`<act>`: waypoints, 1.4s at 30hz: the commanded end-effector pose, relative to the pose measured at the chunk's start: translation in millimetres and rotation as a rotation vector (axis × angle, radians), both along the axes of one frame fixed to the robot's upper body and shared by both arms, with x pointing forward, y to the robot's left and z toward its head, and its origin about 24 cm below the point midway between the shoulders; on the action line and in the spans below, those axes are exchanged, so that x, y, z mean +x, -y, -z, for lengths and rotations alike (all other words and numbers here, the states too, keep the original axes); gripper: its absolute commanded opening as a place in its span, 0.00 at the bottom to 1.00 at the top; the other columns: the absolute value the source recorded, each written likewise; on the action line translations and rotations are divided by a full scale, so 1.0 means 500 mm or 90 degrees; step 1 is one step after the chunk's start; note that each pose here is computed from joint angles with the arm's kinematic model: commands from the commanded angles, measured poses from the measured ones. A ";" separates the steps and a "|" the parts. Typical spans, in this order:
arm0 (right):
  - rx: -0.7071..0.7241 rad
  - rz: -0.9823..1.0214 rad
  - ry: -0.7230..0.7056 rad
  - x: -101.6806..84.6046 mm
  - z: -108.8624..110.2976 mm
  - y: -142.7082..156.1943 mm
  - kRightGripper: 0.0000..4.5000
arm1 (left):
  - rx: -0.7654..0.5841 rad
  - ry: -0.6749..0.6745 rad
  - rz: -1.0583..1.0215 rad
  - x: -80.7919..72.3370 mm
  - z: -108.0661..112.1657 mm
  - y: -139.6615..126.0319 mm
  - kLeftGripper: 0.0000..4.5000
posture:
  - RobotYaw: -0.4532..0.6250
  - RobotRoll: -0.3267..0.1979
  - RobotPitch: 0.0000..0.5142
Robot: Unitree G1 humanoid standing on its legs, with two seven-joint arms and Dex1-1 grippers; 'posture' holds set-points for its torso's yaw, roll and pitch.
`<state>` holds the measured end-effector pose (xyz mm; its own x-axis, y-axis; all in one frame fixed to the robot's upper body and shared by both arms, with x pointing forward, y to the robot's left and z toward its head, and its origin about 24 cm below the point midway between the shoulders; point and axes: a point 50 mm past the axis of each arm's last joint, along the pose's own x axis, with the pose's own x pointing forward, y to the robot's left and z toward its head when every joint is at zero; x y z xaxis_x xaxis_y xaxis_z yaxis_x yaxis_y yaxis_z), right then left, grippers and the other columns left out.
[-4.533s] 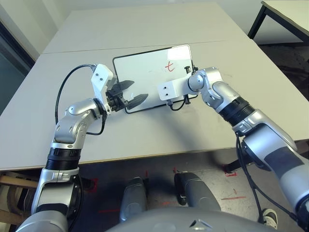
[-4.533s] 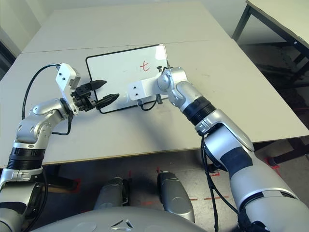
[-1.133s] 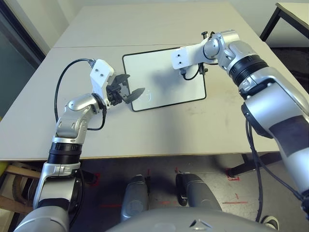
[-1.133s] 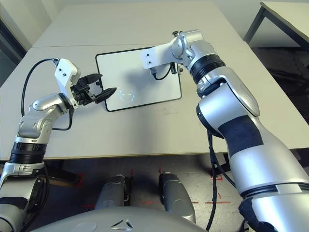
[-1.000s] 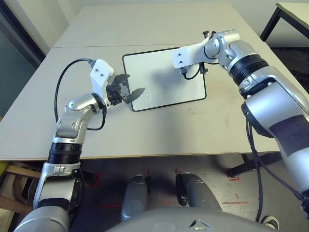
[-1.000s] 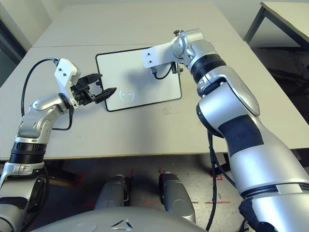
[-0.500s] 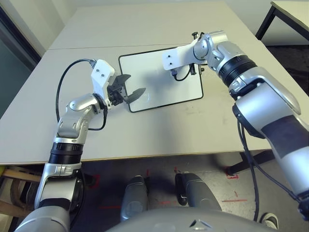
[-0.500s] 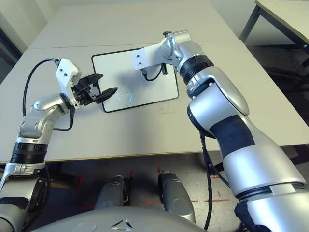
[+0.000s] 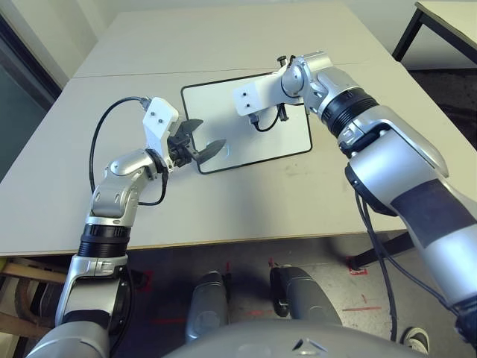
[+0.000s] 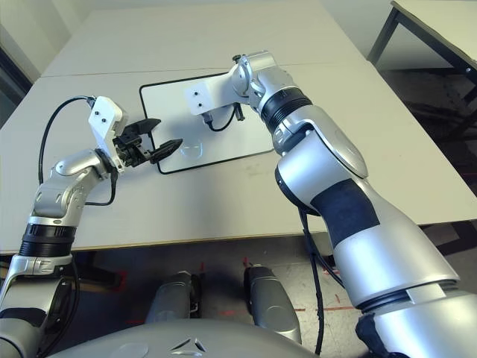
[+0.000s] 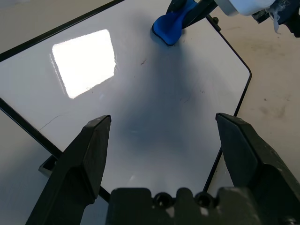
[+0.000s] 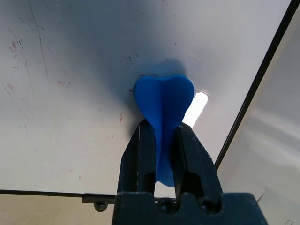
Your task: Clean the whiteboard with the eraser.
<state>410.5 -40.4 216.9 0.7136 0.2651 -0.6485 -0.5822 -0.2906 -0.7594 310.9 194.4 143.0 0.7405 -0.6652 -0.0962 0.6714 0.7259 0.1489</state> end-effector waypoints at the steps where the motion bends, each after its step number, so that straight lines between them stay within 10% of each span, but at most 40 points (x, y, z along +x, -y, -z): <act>1: -0.018 0.004 -0.003 0.002 0.010 0.010 0.07 | 0.004 0.002 0.003 -0.004 0.000 0.004 1.00 | 0.40 0.62 0.16; 20: -0.007 0.115 0.003 0.022 -0.015 0.138 0.07 | 0.005 0.002 0.011 0.005 0.000 0.008 1.00 | 0.37 0.62 0.16; 30: 0.180 0.163 -0.273 -0.039 -0.072 0.207 0.07 | -0.002 -0.005 0.020 0.006 0.011 0.018 1.00 | 0.34 0.62 0.18; 42: 0.317 0.549 -0.364 -0.060 0.033 0.371 0.07 | -0.012 -0.007 0.027 0.012 0.019 0.032 1.00 | 0.32 0.62 0.20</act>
<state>379.0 -223.9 204.7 0.4108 0.1369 -0.9014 -0.7774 0.5692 -0.2678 315.9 181.6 134.7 0.7176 -0.6914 -0.0841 0.6962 0.7086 0.1154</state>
